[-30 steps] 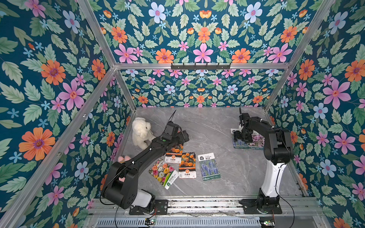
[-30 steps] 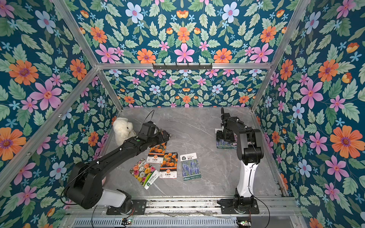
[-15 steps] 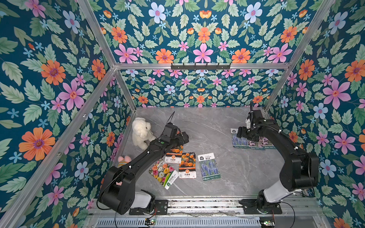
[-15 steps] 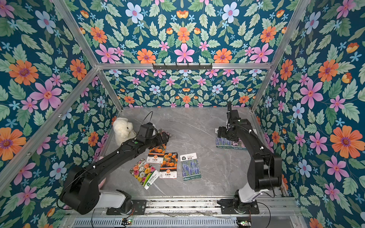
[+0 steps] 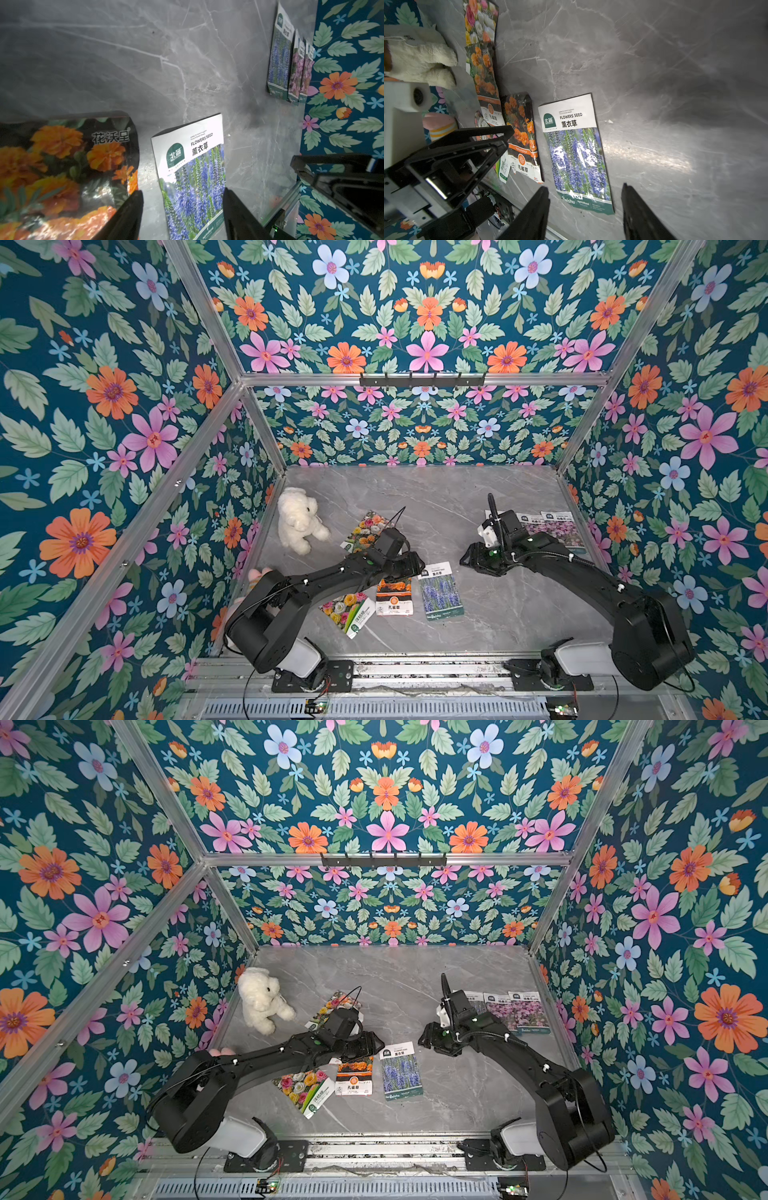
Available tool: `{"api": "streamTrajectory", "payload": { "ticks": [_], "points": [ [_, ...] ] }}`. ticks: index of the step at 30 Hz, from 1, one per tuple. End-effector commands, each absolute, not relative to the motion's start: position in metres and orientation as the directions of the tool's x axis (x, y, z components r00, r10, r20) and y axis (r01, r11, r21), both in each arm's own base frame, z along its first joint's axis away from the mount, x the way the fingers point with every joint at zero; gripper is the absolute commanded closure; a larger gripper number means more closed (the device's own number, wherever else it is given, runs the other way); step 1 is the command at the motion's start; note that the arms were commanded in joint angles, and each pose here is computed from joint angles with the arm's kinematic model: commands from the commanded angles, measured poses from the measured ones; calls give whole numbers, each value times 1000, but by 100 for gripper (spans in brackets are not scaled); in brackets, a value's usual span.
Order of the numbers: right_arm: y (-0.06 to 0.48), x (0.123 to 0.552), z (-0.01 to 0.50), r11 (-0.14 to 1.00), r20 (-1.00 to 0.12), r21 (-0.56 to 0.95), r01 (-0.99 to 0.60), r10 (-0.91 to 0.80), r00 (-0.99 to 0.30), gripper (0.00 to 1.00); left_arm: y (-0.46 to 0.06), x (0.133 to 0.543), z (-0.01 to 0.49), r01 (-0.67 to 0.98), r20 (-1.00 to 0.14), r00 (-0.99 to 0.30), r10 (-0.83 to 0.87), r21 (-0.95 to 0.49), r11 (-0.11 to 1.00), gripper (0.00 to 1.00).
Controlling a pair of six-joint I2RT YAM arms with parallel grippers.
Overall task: Arrange the seed packets in a row
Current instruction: Pick up the seed packet from the center of the board.
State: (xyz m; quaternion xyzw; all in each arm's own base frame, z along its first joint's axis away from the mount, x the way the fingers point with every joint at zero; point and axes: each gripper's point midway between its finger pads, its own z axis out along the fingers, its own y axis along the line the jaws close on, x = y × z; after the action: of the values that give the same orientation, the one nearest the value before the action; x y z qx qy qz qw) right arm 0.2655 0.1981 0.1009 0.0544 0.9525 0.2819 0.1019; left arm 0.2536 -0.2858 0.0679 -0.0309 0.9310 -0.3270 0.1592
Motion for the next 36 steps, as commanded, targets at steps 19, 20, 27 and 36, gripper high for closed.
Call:
{"api": "streamTrajectory", "payload": {
  "ticks": [19, 20, 27, 36],
  "points": [
    [232, 267, 38, 874, -60, 478, 84, 128, -990, 72, -287, 224, 31, 10, -183, -972, -144, -651, 759, 69],
    [232, 267, 38, 875, -62, 477, 84, 129, -990, 72, -289, 224, 33, 19, -187, -973, -138, -657, 754, 70],
    [225, 261, 13, 899, -14, 423, 116, 135, -991, 73, -294, 223, 29, 28, -176, -977, -123, -672, 740, 72],
    [215, 255, 1, 916, 11, 372, 150, 158, -987, 74, -298, 224, 20, 30, -169, -979, -117, -680, 733, 69]
  ]
}}
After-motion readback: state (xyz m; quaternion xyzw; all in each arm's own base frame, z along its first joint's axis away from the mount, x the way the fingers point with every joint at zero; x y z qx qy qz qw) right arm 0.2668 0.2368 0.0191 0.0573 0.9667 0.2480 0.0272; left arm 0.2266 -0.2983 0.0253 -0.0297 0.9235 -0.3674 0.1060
